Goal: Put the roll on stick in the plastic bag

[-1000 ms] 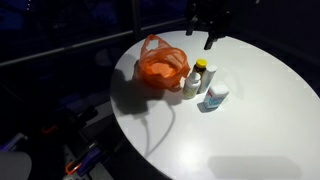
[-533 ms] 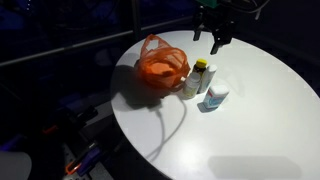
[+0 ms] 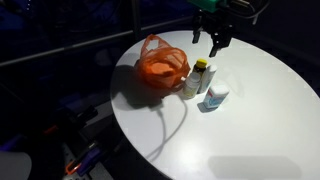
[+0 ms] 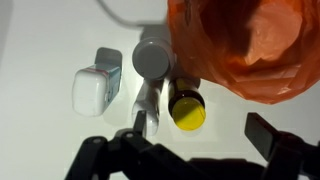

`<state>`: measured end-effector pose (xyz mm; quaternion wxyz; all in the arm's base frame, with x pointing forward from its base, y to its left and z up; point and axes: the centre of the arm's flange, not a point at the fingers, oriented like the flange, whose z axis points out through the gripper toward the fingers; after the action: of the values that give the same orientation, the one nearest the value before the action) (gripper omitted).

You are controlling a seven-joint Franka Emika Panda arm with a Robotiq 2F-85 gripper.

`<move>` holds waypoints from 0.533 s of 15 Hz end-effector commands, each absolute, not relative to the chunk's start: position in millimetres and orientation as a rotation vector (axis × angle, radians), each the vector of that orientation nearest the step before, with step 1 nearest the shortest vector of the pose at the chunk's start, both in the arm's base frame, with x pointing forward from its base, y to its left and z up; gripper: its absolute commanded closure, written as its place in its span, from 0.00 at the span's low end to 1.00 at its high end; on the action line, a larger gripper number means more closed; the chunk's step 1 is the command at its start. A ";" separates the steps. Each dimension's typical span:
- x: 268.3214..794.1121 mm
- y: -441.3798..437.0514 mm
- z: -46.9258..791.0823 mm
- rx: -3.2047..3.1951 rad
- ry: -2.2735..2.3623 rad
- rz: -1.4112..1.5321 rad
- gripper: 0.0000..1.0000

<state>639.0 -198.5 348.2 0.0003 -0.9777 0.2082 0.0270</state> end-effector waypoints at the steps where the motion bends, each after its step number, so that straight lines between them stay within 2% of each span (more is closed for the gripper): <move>1: 645.9 -200.2 340.6 -3.069 0.641 0.072 0.00; 8: 658.0 -198.1 327.3 -3.086 0.597 -0.001 0.00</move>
<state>647.8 -195.4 329.5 -0.0024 -0.9796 0.2007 0.0135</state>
